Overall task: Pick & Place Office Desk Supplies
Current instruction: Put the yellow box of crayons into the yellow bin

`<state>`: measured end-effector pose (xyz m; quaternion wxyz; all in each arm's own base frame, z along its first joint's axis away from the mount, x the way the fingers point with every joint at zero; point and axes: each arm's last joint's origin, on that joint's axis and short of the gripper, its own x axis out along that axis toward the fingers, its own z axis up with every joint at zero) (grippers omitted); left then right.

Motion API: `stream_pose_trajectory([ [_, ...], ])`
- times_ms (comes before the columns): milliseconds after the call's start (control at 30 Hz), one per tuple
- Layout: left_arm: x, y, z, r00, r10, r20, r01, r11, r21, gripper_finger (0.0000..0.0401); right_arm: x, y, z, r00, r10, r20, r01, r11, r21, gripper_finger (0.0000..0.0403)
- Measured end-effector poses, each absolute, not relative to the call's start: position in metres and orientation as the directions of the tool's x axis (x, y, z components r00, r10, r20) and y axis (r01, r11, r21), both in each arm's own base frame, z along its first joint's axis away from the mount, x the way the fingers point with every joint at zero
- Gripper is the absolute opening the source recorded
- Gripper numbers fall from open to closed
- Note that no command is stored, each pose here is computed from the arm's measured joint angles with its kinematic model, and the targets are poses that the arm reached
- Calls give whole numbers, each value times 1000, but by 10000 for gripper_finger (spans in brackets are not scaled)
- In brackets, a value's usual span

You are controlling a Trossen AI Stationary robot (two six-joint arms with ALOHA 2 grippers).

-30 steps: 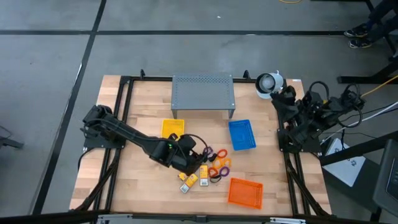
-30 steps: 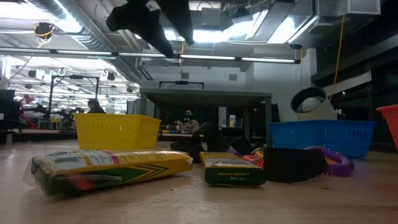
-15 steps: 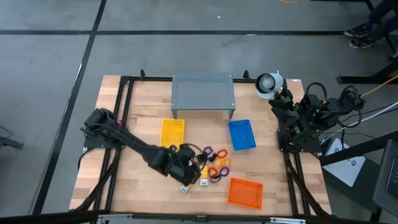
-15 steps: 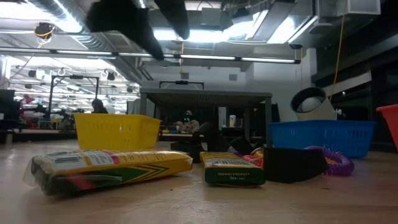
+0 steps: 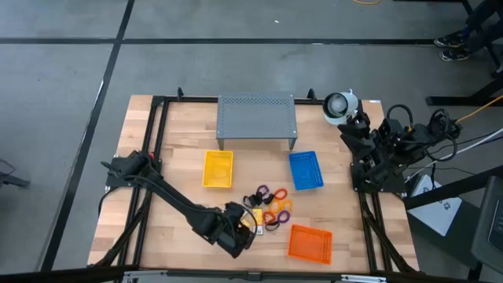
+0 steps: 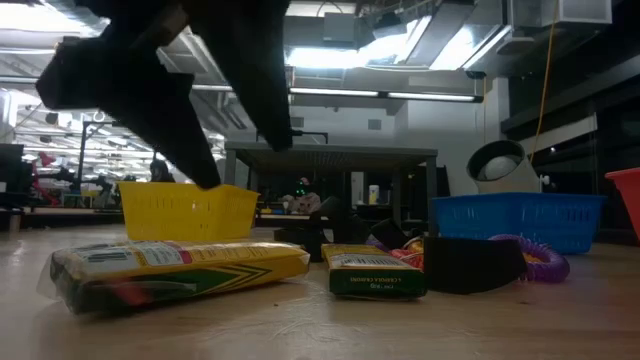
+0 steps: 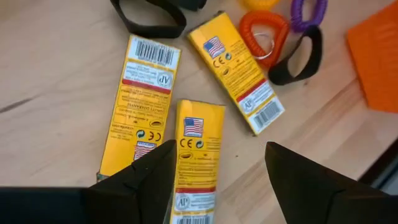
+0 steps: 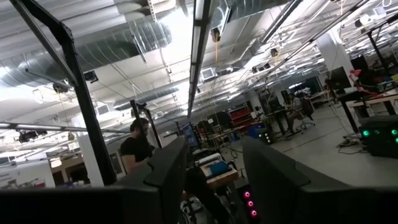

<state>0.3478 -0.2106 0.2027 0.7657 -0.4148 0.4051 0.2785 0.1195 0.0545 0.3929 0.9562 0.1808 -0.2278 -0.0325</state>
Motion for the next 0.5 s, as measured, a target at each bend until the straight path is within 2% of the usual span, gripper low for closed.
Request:
stream_pose_trajectory([
  [333,356,-199,196,489,98,-867,-786,481,-389,244,121,57,389,911,-93,402,-63,932,358,160],
  [500,361,-198,190,472,40,-881,-779,487,-396,244,122,57,389,911,-82,404,-72,933,352,160],
])
